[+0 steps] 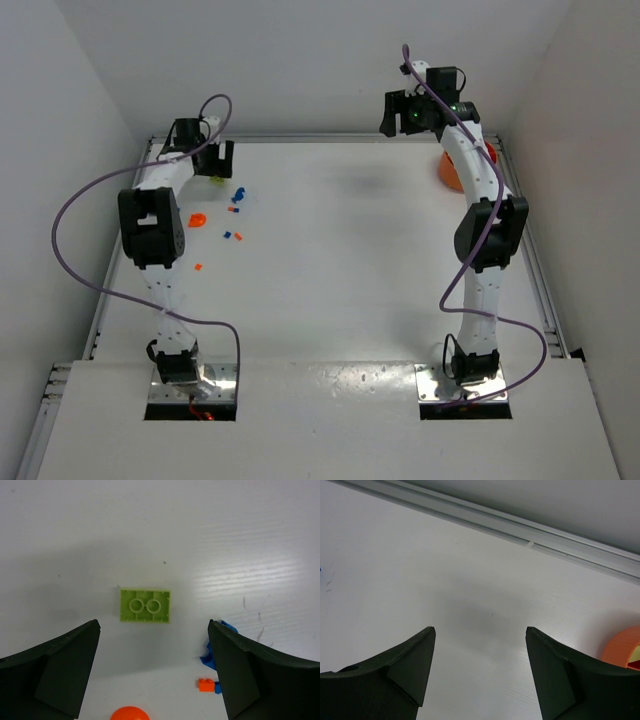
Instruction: Sort the legos into containers by color
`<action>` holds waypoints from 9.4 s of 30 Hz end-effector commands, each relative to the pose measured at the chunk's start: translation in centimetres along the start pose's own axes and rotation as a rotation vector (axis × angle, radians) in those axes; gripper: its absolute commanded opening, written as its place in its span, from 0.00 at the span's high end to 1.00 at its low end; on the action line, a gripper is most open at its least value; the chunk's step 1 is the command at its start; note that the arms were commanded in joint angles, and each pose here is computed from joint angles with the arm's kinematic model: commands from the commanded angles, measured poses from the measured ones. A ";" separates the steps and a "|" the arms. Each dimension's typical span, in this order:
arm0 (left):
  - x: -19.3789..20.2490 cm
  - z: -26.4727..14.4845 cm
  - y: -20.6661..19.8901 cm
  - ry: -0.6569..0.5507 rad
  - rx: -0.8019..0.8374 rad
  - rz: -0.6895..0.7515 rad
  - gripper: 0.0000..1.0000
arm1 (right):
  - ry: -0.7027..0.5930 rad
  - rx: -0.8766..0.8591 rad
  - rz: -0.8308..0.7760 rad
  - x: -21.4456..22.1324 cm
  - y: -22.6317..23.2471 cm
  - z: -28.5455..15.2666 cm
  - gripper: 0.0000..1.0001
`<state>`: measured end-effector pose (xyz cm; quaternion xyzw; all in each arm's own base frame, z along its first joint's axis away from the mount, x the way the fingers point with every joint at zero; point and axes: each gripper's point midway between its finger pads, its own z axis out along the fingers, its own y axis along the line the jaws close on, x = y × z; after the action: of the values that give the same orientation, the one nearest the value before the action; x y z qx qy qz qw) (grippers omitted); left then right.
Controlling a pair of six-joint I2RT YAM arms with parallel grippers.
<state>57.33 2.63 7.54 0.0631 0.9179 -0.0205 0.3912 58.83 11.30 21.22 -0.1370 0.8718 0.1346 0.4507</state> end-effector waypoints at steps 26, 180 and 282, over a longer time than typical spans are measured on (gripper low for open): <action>1.0 3.4 -0.3 0.061 0.075 0.050 0.16 | -0.063 0.000 -0.036 -2.4 0.7 -1.6 0.26; -6.6 -19.2 -20.2 -0.389 0.418 0.155 0.00 | -0.128 0.473 0.322 -0.9 -15.9 -2.3 1.00; -0.1 -10.5 -7.7 0.010 0.047 0.136 0.00 | 0.195 -0.022 0.015 6.7 -6.4 -12.9 0.04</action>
<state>48.63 -6.25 14.25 0.1478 0.9064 -0.0467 0.3929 49.25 -0.99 20.29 -0.1173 0.9218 0.1202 0.3495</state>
